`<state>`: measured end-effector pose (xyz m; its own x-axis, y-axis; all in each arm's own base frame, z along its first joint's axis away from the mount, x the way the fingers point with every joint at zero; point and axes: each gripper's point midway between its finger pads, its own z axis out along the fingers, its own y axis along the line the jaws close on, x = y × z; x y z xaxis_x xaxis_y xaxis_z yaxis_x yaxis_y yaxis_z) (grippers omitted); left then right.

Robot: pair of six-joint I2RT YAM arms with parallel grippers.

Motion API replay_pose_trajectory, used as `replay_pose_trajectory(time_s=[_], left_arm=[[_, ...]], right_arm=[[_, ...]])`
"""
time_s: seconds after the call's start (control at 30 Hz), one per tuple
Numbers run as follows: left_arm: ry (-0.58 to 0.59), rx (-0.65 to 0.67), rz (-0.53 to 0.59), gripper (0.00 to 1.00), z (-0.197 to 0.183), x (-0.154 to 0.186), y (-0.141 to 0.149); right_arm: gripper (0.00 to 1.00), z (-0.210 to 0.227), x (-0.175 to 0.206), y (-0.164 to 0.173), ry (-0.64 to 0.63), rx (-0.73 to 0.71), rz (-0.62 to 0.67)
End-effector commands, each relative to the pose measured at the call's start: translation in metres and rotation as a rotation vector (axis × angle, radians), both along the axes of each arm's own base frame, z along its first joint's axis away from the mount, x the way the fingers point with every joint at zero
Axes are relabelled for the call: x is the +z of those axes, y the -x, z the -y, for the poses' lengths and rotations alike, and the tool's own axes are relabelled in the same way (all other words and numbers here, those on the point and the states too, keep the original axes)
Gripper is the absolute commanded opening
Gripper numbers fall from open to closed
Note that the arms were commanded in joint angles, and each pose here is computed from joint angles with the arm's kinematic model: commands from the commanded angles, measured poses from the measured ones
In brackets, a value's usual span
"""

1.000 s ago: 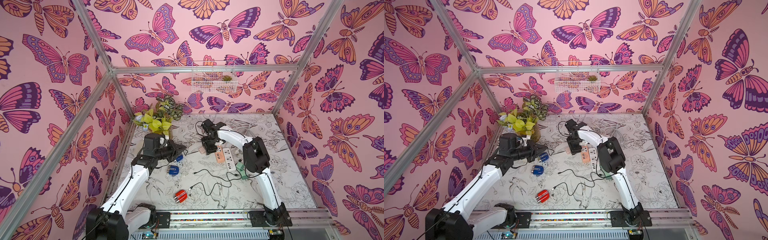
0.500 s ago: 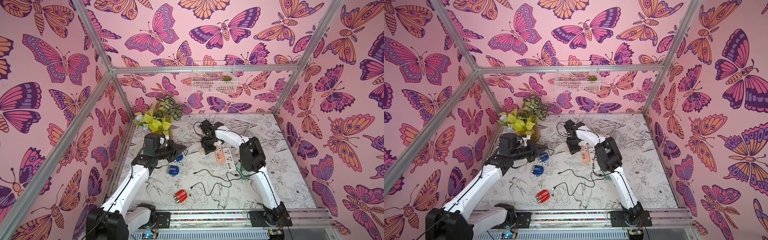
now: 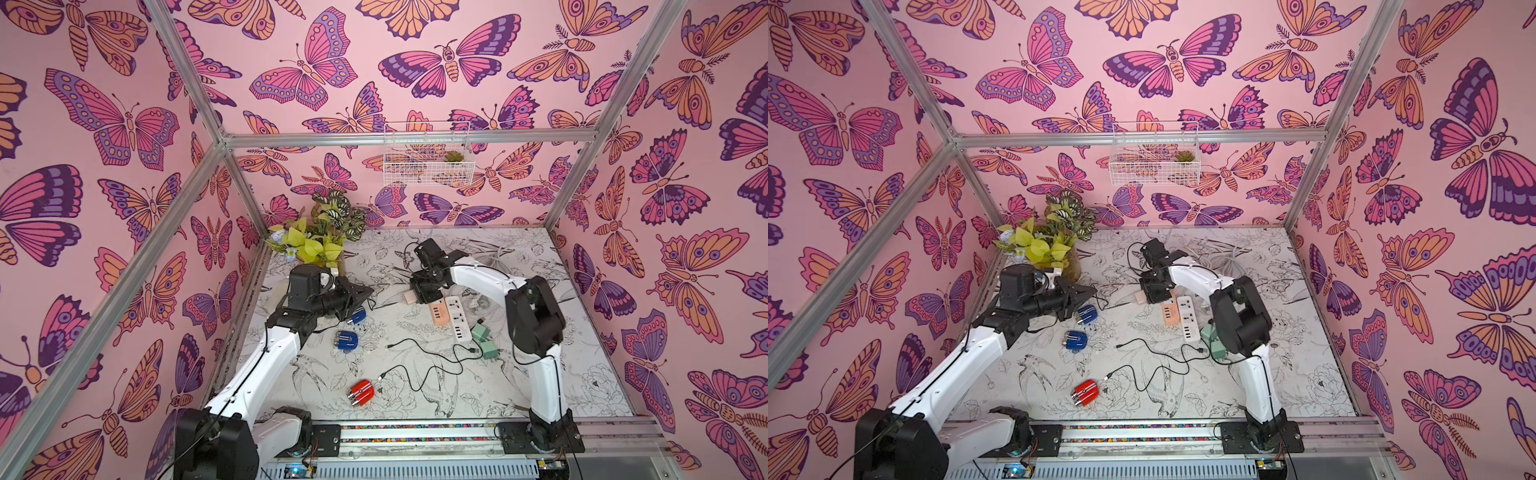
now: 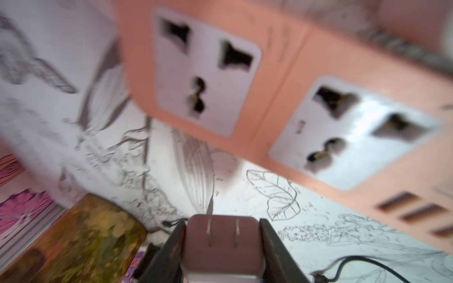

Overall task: Charge the electric shaver
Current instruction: Pick up the plug from the center of the board.

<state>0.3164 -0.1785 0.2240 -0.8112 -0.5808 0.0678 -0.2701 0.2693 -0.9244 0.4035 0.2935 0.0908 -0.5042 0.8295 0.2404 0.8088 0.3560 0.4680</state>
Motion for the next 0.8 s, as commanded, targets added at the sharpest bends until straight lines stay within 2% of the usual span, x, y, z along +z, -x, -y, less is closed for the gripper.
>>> replay_pose_trajectory(time_s=[0.0,0.2,0.3,0.43,0.77], left_arm=[[0.054,0.010,0.050,0.00,0.012,0.016,-0.016],[0.125,-0.016,0.050,0.00,0.050,0.020,-0.036],[0.150,-0.042,0.059,0.00,0.071,0.028,-0.043],[0.184,-0.053,0.062,0.00,0.091,0.034,-0.053],[0.249,-0.087,0.080,0.00,0.126,0.039,-0.071]], right_arm=[[0.13,-0.009,0.082,-0.028,-0.210,0.064,0.351],[0.08,0.008,0.149,-0.029,-0.520,0.022,0.687],[0.05,0.021,0.169,-0.030,-0.593,0.021,0.765],[0.04,0.039,0.179,-0.027,-0.644,-0.001,0.791],[0.04,0.050,0.182,-0.020,-0.644,-0.017,0.785]])
